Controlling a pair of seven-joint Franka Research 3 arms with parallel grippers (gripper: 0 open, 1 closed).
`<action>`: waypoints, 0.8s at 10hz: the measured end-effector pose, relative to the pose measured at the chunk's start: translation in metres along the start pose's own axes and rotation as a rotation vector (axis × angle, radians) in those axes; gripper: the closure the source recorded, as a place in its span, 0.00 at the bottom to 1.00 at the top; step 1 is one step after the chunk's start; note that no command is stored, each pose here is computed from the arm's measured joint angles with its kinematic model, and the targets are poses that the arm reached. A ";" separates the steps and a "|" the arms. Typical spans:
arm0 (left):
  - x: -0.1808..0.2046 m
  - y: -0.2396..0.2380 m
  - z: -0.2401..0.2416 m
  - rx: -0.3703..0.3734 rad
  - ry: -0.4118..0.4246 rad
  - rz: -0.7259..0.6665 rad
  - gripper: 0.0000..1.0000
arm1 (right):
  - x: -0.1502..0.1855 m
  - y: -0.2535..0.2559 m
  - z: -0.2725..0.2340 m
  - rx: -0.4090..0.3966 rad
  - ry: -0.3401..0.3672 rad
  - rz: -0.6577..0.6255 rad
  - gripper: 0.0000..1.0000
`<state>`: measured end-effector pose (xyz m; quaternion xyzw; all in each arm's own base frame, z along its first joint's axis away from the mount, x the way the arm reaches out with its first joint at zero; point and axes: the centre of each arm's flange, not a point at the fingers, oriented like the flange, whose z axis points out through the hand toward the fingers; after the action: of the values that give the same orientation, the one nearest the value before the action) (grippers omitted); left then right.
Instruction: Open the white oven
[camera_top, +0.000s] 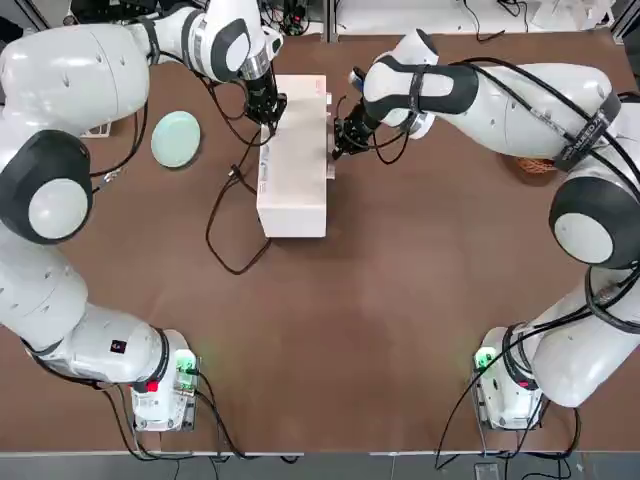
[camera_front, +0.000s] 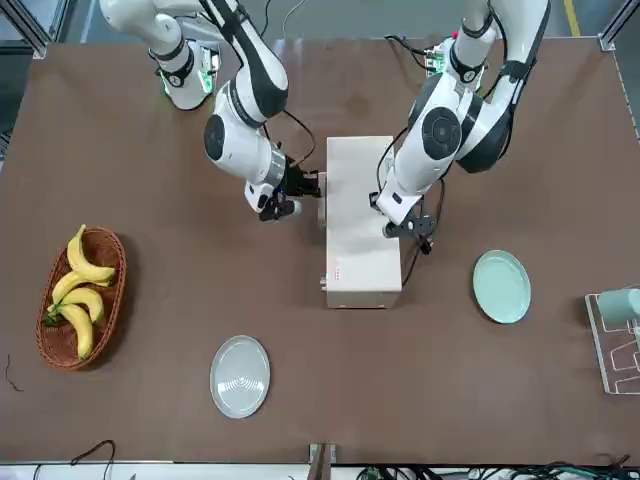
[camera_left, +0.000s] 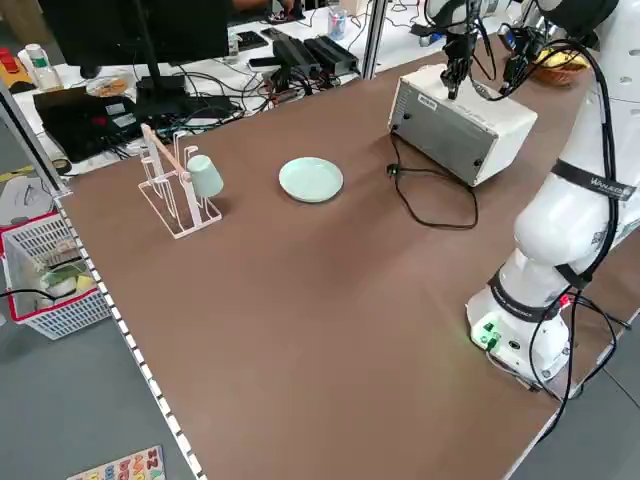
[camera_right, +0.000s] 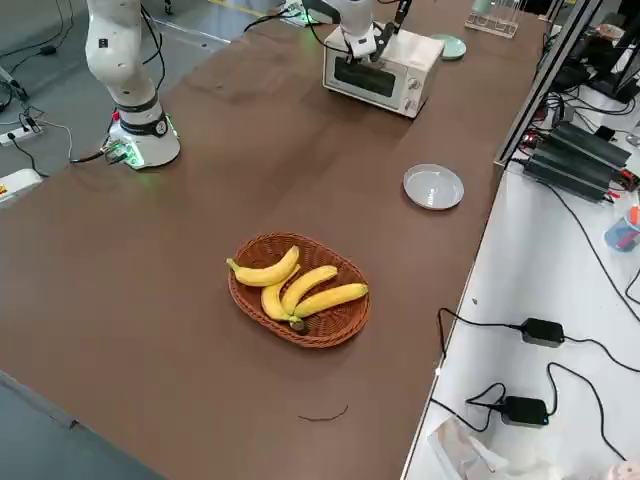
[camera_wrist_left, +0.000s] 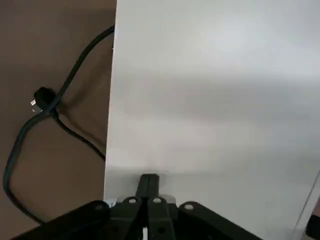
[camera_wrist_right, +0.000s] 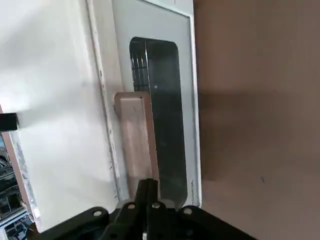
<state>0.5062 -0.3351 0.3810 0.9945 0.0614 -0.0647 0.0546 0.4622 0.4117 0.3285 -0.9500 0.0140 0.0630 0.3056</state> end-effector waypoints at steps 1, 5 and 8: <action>0.000 0.000 0.000 0.000 0.000 0.000 0.99 | 0.002 0.006 -0.001 -0.003 -0.006 -0.019 0.99; 0.000 0.000 0.000 -0.001 0.001 -0.001 0.99 | 0.009 0.038 -0.009 -0.016 -0.035 -0.038 0.99; 0.000 0.000 0.000 -0.001 0.001 -0.001 0.99 | 0.012 0.061 -0.010 -0.031 -0.041 -0.045 0.99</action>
<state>0.5064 -0.3351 0.3811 0.9945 0.0620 -0.0643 0.0548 0.4709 0.3560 0.3000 -0.9532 -0.0143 0.0756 0.2923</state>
